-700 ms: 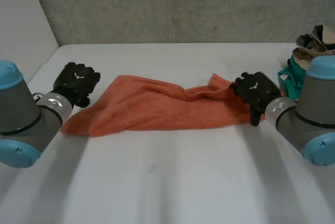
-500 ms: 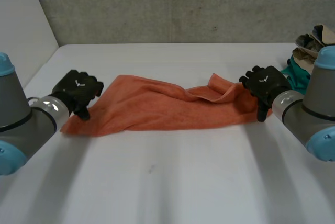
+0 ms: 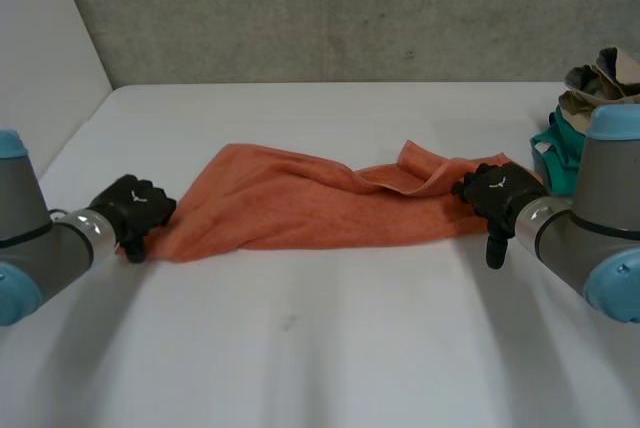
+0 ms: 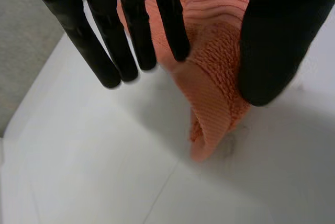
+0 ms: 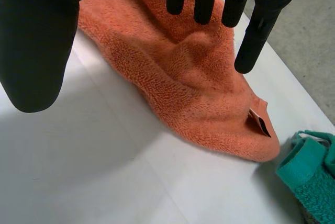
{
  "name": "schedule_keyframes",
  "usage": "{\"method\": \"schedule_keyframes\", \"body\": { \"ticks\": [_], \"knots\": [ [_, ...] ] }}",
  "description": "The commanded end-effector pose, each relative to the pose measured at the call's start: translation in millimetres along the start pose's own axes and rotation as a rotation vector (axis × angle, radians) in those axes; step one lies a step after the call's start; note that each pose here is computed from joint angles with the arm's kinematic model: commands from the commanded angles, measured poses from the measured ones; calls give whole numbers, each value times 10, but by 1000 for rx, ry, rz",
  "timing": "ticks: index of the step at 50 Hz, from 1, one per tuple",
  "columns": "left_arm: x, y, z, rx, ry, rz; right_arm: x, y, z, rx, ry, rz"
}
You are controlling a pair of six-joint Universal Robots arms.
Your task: Fold the laundry.
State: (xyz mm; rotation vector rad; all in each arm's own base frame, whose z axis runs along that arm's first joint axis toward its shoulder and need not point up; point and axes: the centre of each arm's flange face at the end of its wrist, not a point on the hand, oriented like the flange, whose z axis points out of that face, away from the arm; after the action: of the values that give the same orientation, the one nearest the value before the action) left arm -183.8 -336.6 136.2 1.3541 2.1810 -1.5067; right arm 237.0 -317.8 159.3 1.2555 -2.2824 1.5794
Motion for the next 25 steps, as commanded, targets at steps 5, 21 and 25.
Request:
{"method": "schedule_keyframes", "body": {
  "ticks": [5, 21, 25],
  "knots": [
    [-93, -198, -77, 61, -40, -61, 31, 93, 219, 55, 56, -3],
    [-252, -434, -311, 152, -69, -201, -6, 143, 479, 112, 88, -11],
    [-297, -525, -398, 181, -83, -243, -5, 156, 466, 95, 76, -1]
  ]
}}
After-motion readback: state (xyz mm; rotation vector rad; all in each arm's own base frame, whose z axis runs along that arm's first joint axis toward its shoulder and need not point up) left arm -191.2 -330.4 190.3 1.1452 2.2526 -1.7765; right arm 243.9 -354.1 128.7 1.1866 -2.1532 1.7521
